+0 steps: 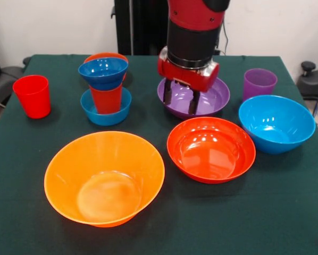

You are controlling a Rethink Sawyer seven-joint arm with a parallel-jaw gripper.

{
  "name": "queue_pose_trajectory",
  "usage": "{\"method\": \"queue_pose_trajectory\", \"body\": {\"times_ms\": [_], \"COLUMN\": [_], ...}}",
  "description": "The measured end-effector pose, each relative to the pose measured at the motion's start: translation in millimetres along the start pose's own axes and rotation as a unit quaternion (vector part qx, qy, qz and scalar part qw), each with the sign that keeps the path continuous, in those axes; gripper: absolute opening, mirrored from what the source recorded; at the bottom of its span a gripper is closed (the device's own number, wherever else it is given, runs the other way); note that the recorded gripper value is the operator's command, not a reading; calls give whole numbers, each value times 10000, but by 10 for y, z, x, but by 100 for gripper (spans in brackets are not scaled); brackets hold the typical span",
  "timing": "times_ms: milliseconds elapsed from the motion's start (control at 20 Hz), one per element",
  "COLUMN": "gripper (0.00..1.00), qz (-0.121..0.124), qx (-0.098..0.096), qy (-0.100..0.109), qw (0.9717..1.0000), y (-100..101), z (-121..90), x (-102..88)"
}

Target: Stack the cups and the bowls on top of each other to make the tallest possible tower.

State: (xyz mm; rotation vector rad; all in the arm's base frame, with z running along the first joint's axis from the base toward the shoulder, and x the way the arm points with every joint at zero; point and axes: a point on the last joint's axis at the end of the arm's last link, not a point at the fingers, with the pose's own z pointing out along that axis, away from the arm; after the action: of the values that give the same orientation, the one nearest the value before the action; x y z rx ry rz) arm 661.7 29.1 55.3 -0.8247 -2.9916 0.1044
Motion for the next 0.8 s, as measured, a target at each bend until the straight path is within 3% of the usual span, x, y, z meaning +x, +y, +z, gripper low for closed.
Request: {"method": "queue_pose_trajectory", "body": {"times_ms": [250,450,800], "gripper": [100,100,100], "qz": [67,147,300], "qx": [-19,-88,-131], "qy": [-211,-389,-391], "qw": [9998,9991,9987], "y": [186,496,884], "z": [46,112,181], "x": [-204,-350,-416]}}
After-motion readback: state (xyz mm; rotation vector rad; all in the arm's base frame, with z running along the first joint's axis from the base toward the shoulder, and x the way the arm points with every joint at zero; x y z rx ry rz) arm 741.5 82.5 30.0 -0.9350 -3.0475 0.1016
